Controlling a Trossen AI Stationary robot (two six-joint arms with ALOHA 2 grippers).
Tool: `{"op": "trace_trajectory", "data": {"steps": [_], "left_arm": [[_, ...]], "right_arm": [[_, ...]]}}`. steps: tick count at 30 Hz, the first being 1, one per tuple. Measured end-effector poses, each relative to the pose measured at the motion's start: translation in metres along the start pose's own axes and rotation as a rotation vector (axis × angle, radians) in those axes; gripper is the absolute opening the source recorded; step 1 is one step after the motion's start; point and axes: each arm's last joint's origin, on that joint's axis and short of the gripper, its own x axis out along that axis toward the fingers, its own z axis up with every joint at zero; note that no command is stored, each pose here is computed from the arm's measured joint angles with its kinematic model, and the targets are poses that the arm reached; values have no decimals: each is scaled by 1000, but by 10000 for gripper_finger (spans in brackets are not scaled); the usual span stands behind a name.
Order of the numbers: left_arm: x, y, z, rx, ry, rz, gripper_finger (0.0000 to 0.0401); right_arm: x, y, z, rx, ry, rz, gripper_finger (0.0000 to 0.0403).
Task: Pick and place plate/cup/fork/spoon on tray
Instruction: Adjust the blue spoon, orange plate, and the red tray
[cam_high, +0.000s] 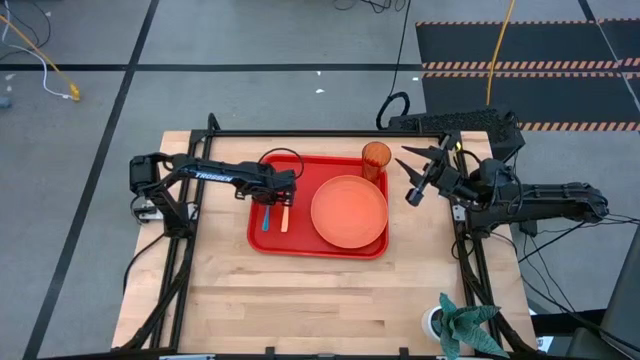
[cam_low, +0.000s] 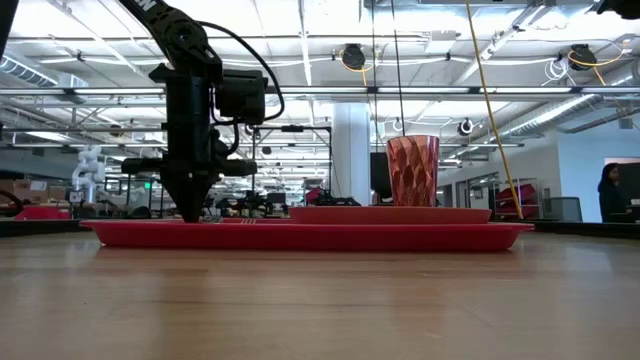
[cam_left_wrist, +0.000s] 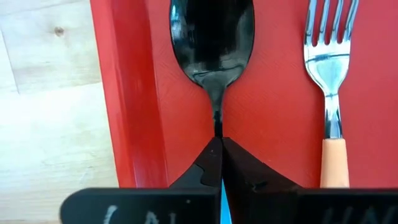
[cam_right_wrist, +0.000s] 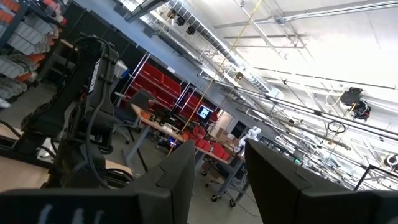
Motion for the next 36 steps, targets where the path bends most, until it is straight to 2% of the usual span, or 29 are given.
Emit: {"op": "trace_trajectory", "data": {"steps": [11, 18, 25, 30, 33, 36], "left_arm": [[0, 0, 0, 19, -1, 1, 3], [0, 0, 0, 22, 0, 0, 19], [-5, -4, -9, 134, 62, -52, 6], [-23, -8, -21, 246, 68, -122, 7], [-46, -9, -22, 259, 14, -178, 14], [-83, -7, -22, 282, -84, -192, 7]], "right_arm": [[0, 0, 0, 0, -1, -1, 137], [0, 0, 0, 0, 0, 0, 137], [1, 1, -1, -3, 4, 4, 137], [2, 2, -2, -11, 9, 8, 137], [4, 4, -3, -12, 13, 11, 137], [7, 6, -4, -13, 14, 12, 137]]}}
